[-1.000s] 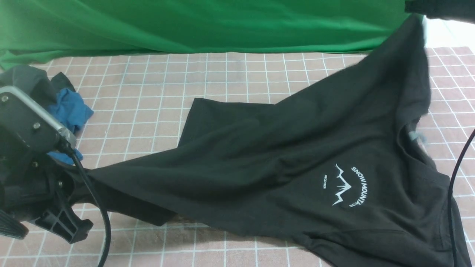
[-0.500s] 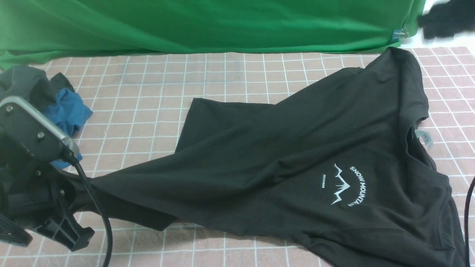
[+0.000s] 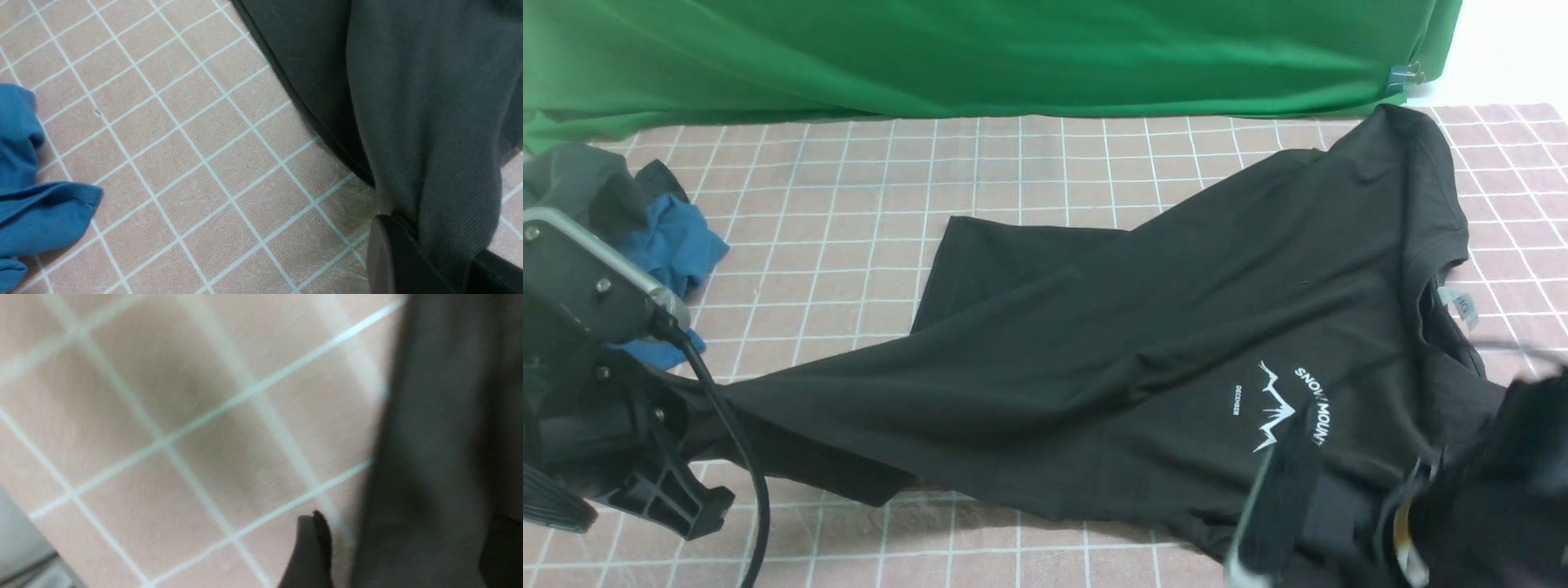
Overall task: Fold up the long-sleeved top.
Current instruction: Spread the long sleeves with your arms and place them on the tabletop
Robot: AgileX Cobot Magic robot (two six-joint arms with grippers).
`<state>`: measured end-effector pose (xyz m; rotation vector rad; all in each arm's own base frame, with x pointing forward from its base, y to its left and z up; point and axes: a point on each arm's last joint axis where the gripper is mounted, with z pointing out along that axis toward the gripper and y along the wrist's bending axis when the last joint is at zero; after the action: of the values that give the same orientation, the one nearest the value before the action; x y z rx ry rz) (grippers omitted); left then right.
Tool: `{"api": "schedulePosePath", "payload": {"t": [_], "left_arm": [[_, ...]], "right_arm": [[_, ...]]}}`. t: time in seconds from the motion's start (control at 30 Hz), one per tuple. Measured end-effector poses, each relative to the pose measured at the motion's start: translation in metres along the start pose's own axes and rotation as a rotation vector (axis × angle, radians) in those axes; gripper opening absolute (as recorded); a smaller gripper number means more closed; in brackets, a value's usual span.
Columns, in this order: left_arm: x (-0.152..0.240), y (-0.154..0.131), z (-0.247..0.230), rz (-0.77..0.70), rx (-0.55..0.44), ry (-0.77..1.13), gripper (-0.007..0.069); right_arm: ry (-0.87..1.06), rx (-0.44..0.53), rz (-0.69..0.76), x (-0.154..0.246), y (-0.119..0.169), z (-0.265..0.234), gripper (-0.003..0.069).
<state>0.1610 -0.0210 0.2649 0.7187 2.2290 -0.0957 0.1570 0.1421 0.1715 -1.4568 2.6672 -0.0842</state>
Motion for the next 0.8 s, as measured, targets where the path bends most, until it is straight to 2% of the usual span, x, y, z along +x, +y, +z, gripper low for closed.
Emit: {"api": "schedulePosePath", "payload": {"t": [0.23,0.47,0.63,0.67,0.8], "left_arm": [[0.0,0.0,0.0,-0.006,0.002,-0.004,0.0021],[-0.001,0.0,0.0,-0.009,0.003,-0.006,0.0021],[-0.001,-0.001,0.0,-0.015,0.006,-0.01,0.0021],[-0.001,-0.001,0.0,-0.02,0.008,-0.013,0.0021],[-0.002,-0.001,0.0,-0.033,0.013,-0.021,0.0021]], "right_arm": [[0.093,0.026,-0.032,0.004,0.0,0.021,0.0545],[0.147,0.081,0.065,0.004,-0.003,0.023,0.0544],[0.194,0.121,0.066,0.007,-0.006,0.022,0.0447],[0.219,0.136,0.055,0.009,-0.008,0.022,0.0407],[0.242,0.156,0.046,0.011,-0.01,0.022,0.0377]]}}
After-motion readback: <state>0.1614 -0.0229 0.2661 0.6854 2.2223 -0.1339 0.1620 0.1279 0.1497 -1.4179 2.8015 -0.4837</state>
